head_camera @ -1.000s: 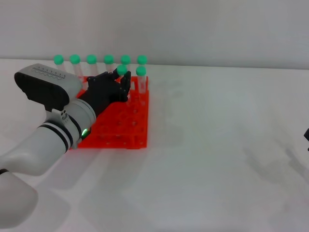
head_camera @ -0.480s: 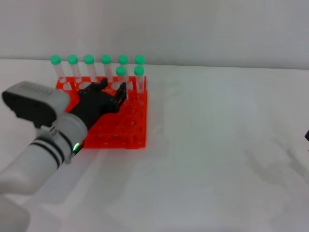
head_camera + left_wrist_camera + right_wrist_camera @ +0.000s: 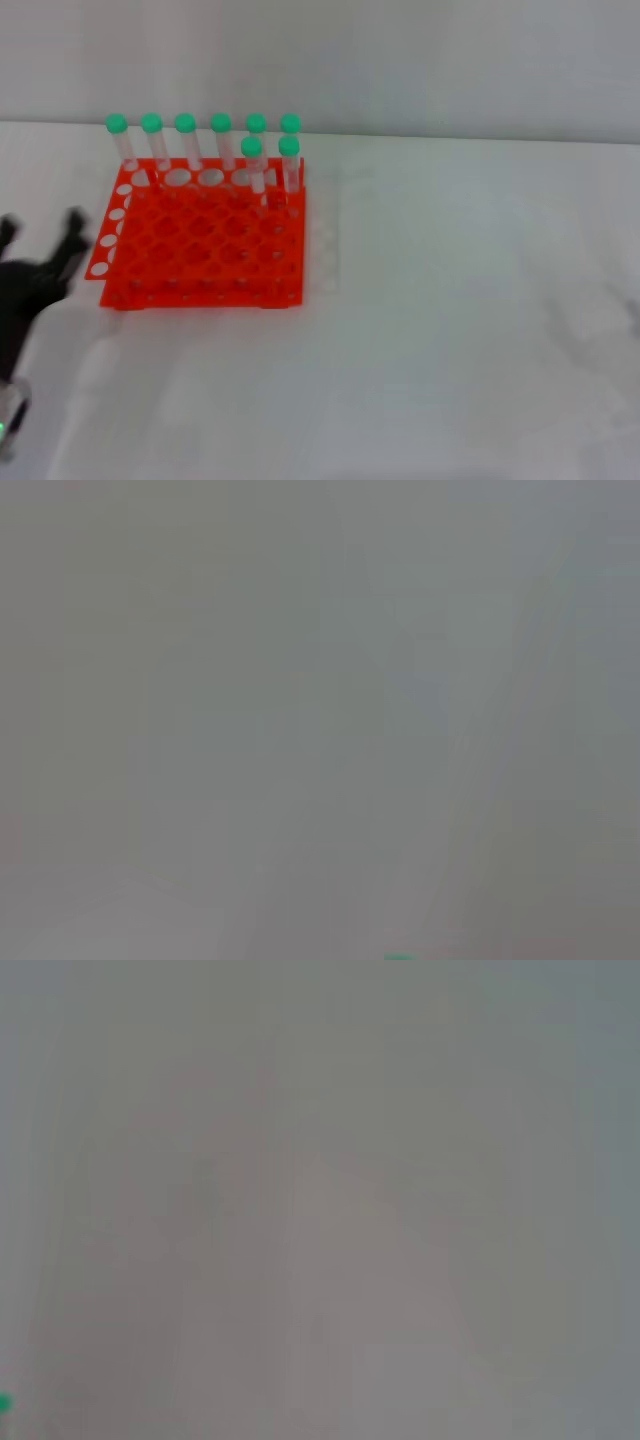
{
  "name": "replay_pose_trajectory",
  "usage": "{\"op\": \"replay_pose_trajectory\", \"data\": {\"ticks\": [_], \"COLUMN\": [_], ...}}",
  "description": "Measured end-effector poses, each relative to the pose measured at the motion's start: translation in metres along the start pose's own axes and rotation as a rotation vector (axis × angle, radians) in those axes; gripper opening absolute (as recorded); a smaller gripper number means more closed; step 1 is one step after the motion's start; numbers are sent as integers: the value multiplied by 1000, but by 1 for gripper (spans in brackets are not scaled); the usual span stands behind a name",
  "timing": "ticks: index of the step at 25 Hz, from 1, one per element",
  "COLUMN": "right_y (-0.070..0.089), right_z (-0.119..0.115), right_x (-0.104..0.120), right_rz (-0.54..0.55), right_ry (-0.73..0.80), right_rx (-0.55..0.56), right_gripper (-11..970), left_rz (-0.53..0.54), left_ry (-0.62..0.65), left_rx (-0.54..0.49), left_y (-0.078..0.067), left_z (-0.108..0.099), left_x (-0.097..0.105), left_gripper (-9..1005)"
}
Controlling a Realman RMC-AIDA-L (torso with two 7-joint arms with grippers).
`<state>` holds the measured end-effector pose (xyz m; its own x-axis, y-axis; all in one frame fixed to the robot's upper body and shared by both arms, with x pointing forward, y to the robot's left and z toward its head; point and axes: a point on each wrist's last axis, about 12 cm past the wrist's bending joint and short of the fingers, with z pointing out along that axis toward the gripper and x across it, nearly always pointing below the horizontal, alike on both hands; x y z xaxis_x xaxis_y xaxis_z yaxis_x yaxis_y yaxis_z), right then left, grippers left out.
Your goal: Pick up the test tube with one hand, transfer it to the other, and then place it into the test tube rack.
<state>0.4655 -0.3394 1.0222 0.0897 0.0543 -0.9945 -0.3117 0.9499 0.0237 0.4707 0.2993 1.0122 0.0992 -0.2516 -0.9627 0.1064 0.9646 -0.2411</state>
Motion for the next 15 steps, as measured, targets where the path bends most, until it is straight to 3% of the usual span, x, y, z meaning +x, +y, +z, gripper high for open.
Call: {"op": "replay_pose_trajectory", "data": {"ticks": [3, 6, 10, 15], "right_y": [-3, -3, -1, 2], "right_z": [-2, -4, -5, -7], "right_x": [2, 5, 7, 9], "right_rz": [3, 9, 26, 50], "right_ry": [16, 32, 39, 48], "right_rx": [27, 37, 47, 54], "right_gripper": [873, 873, 873, 873], "left_rz": [-56, -135, -173, -178], "left_ry": [-38, -29, -17, -17], "left_rx": [-108, -163, -184, -177], "left_y": [19, 31, 38, 36], "left_z": [-32, -48, -54, -48], "left_x": [-2, -1, 0, 0], "left_gripper": [881, 881, 881, 881]}}
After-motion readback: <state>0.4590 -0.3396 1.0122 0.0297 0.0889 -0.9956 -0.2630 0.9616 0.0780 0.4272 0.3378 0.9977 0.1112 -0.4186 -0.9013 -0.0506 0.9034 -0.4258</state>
